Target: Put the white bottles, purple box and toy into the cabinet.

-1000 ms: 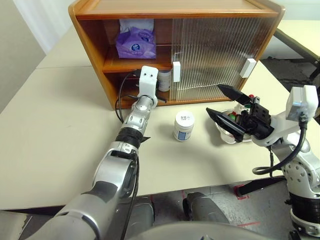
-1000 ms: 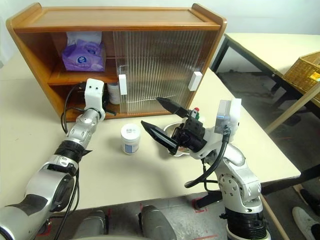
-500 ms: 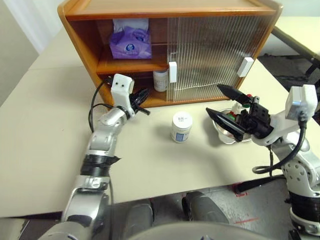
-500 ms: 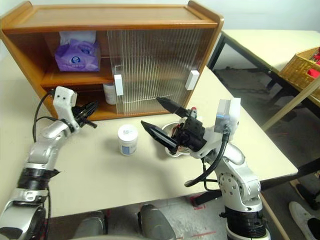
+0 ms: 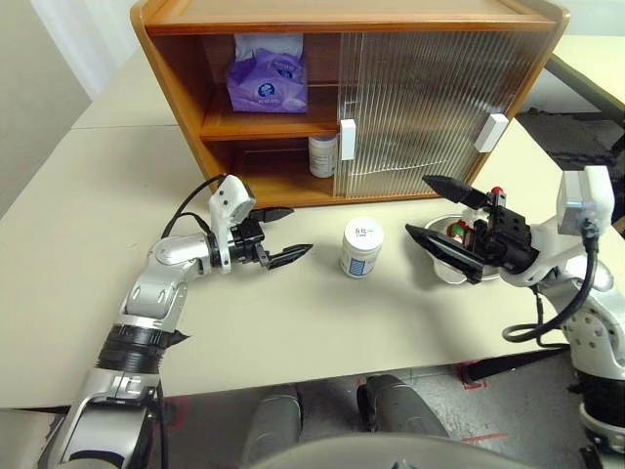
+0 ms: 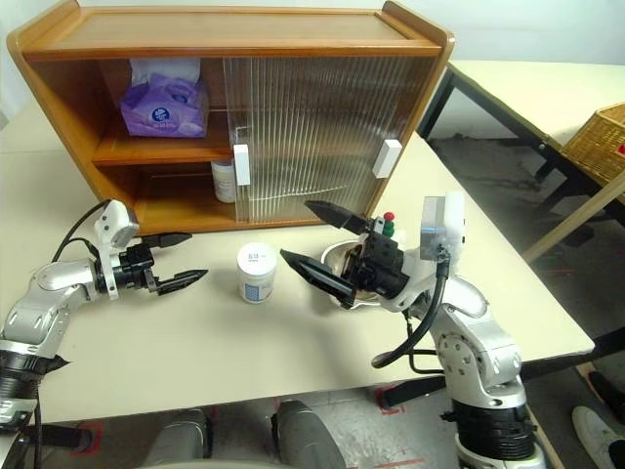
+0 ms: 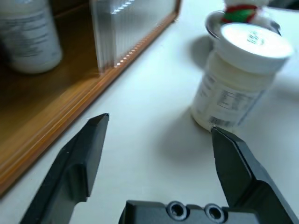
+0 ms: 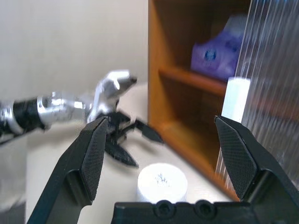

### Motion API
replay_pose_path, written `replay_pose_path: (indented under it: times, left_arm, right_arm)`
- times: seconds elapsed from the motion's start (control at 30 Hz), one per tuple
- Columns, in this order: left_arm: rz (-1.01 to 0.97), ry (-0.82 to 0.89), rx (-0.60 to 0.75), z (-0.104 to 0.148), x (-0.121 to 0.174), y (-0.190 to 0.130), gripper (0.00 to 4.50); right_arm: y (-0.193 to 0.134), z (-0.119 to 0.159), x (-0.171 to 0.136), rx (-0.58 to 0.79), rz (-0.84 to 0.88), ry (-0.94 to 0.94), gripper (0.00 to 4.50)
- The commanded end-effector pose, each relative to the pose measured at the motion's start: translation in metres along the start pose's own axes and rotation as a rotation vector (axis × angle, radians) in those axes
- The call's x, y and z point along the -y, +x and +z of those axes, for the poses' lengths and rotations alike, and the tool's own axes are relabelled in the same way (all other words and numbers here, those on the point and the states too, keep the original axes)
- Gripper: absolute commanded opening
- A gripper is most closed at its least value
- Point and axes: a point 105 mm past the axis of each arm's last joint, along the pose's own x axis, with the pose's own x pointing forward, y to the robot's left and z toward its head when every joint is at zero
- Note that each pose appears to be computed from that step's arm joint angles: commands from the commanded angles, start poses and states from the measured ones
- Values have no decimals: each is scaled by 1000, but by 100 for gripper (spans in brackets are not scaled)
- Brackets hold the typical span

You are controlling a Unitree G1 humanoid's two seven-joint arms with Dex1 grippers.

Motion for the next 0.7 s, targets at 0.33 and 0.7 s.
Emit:
replay_pose_path:
  times: [0.33, 0.7]
  left_arm:
    - [-163, 45, -2, -7, 40, 28, 447]
    - [-163, 36, 6, -10, 47, 63, 447]
  right_arm:
    - [2, -6, -1, -104, 18, 35, 450]
    - [-9, -12, -1, -107, 3, 43, 450]
